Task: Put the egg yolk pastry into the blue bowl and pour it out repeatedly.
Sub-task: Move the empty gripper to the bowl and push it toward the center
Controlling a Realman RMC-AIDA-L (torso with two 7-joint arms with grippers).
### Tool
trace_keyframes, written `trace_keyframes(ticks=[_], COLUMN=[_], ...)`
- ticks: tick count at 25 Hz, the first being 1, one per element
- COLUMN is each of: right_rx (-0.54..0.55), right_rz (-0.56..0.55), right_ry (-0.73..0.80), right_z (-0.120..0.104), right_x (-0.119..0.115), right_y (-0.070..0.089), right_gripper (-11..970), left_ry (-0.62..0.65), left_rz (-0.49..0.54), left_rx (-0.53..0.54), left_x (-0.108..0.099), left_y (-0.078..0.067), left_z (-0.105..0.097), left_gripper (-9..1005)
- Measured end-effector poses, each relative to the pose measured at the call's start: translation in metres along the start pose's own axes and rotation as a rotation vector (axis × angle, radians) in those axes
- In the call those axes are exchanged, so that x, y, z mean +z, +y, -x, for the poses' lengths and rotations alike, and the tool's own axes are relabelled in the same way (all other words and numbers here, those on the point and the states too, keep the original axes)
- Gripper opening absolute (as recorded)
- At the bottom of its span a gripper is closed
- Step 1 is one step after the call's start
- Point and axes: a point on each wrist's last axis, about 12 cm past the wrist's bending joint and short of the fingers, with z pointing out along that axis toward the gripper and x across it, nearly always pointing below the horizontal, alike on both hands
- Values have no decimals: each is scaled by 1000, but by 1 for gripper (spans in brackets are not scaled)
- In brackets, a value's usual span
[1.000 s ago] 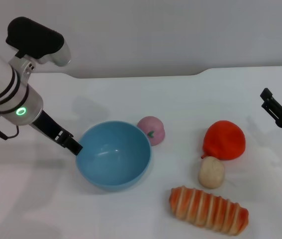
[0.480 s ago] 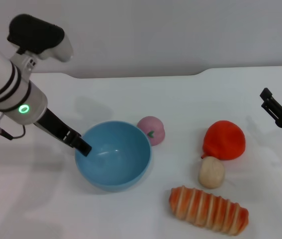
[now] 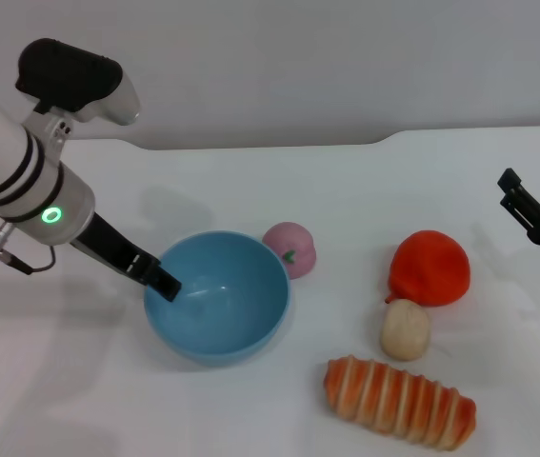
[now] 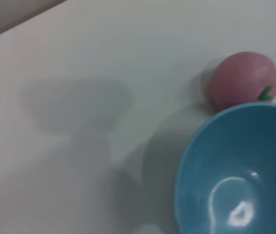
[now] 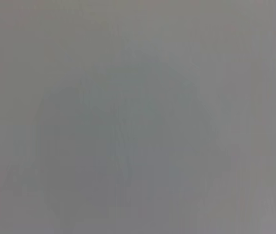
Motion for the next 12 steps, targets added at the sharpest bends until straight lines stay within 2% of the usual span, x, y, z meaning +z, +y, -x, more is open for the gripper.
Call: trace_keyframes(ticks=[4,12], right_rx=[-2,-4], right_rz=[-3,-5], right_ry=[2,5], right_z=[-1,-1], right_x=[-1,-2], right_y=[0,-1], right_gripper=[794,794], left_ry=[3,5], left_rz=[-20,-17], left_rx=[6,-13], left_x=[3,11], left_y=[-4,-1], left_z=[1,-1], left_gripper=[840,839])
